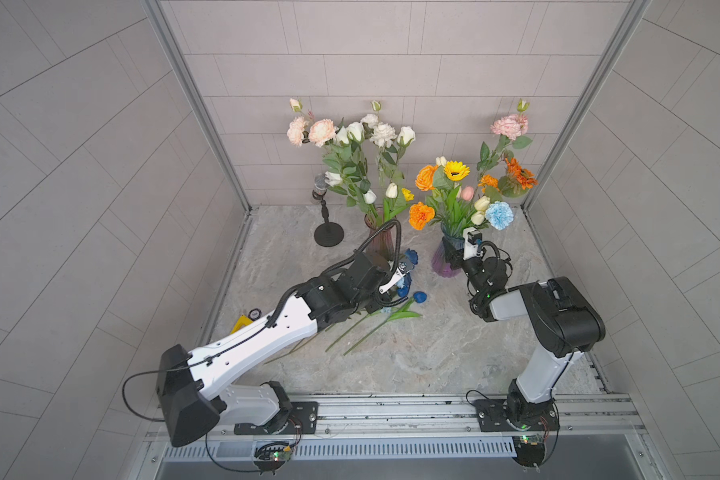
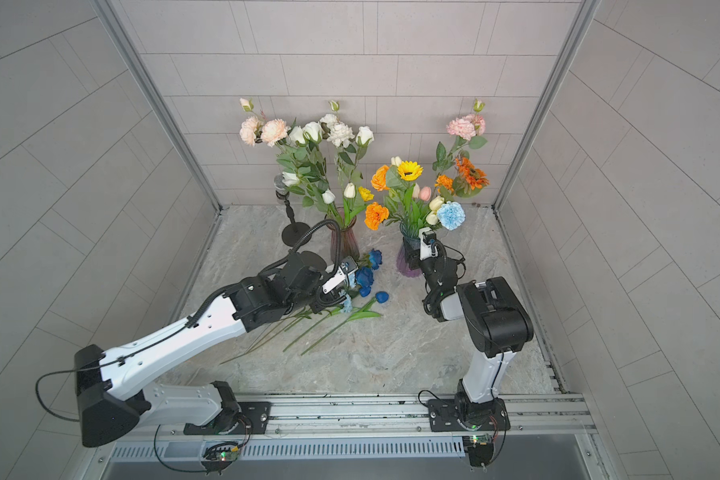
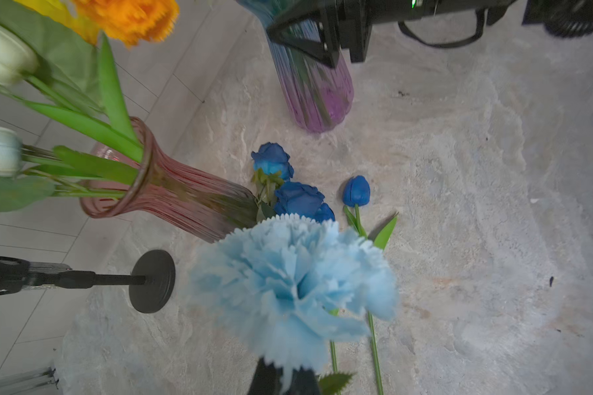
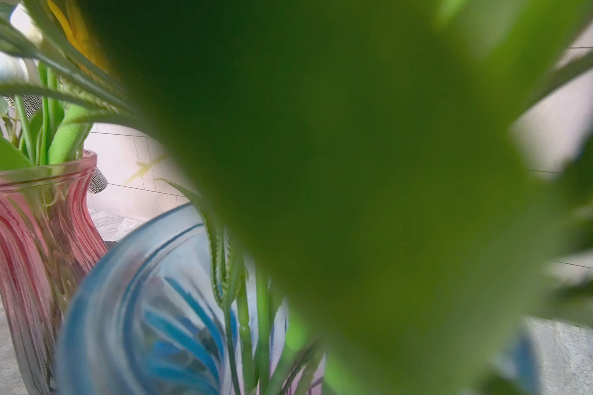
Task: Pick out blue flowers from the vase
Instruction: Place the flower at the center of the board.
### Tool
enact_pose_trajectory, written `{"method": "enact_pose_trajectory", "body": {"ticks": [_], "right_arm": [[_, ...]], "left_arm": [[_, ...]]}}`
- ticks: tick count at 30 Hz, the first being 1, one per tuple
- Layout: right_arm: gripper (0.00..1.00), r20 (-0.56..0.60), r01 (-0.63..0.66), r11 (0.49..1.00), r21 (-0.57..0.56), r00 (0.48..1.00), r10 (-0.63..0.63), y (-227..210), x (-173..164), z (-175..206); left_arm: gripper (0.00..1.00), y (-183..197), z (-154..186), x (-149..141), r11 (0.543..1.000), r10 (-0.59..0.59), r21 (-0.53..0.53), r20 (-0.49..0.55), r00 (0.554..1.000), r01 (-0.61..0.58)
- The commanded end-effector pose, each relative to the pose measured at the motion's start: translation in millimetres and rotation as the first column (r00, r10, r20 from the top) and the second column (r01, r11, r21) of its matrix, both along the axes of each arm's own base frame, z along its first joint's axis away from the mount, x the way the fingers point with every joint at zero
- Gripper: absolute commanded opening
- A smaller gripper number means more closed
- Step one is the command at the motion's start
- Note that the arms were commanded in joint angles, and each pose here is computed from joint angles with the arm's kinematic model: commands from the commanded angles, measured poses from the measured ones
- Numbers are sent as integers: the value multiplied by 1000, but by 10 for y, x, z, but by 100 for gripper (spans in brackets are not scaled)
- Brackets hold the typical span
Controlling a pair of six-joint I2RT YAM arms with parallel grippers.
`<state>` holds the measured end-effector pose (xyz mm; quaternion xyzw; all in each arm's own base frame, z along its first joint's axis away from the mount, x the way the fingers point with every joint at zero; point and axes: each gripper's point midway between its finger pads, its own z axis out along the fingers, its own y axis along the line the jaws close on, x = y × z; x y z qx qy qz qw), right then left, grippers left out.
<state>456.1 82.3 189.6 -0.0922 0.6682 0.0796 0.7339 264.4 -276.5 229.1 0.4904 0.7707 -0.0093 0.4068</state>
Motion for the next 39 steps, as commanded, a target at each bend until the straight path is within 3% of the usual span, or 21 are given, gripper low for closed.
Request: {"method": "enact_pose_trajectory", "body": {"ticks": [1,7,14,19,22,28,32,36,39], "right_arm": [[62,47,39,997,-72,998,-35,-65,-25,127],[62,43,44,996,-73,998,-41,-76,-27,97],[63,43,53,996,-75,998,-50,-93,-45,89],[63,40,51,996,-78,998,-48,-85,-42,65],[63,39,54,995,-80,998,-51,-92,-49,59],[63,40,53,995,-84,998,-50,-87,-68,78],[63,43,56,995,-86,998,-52,-89,-89,103],[63,39,55,995,-77,998,-52,-85,-89,84],[63,33,41,996,-85,999,-38,-34,-89,64]], "left_arm": [[0,-266,-3,50,998,-31,-59,12,999,32],[0,-693,-294,27,993,-84,-92,-51,995,79],[0,-907,-692,34,997,-51,-71,-148,988,41],[0,-984,-782,-29,997,-62,-62,-167,984,53],[17,-975,-761,43,998,-23,-65,-146,989,13],[55,-1026,-537,164,994,4,-108,-82,997,-13],[56,-1048,-279,224,986,6,-167,-12,1000,-8],[64,-1145,309,309,956,-25,-284,146,989,66],[69,-1259,684,450,932,-42,-346,186,982,106]]}}
